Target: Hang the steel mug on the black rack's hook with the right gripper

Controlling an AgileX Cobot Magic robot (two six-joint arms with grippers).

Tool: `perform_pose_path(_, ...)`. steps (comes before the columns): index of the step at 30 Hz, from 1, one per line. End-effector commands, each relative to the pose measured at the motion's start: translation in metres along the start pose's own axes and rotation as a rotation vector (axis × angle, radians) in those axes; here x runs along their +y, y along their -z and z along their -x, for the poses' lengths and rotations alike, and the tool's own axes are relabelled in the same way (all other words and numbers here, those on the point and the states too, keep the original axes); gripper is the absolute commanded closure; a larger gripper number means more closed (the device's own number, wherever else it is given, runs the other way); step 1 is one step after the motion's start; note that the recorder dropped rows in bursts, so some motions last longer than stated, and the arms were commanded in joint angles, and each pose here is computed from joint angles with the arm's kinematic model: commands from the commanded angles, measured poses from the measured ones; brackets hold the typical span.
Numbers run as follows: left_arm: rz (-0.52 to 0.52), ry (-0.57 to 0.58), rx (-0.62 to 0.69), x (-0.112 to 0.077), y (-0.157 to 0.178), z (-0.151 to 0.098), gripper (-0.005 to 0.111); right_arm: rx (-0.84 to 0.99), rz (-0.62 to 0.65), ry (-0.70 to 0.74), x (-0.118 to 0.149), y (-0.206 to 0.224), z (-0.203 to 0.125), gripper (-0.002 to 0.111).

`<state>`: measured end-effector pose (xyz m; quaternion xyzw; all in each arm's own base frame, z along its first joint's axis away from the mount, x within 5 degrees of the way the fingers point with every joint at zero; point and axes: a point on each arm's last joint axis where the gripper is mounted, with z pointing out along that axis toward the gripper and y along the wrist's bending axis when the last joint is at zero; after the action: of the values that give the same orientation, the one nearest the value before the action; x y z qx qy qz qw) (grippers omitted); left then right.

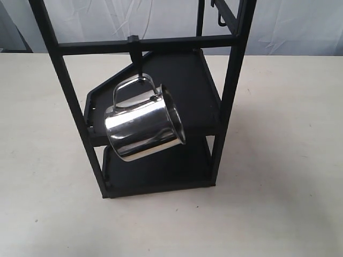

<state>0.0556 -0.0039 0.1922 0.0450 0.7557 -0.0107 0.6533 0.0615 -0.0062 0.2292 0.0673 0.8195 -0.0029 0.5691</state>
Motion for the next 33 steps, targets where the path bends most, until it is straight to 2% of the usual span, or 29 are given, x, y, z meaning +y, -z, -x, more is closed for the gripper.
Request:
perform_pose_path(1,-0.005,-0.004,-0.003,0.000,0.000,0.000,0.105,-0.054,-0.007,0.046,0.000,0.002,-0.004,0.109)
perform_pose_path(16,-0.005,-0.004,-0.003,0.000,0.000,0.000,0.105,-0.065,-0.003,0.080,-0.003,-0.013,-0.047,0.109)
perform_pose_path(33,-0.005,-0.004,-0.003,0.000,0.000,0.000,0.105,-0.084,0.001,0.065,-0.003,-0.013,-0.045,0.109)
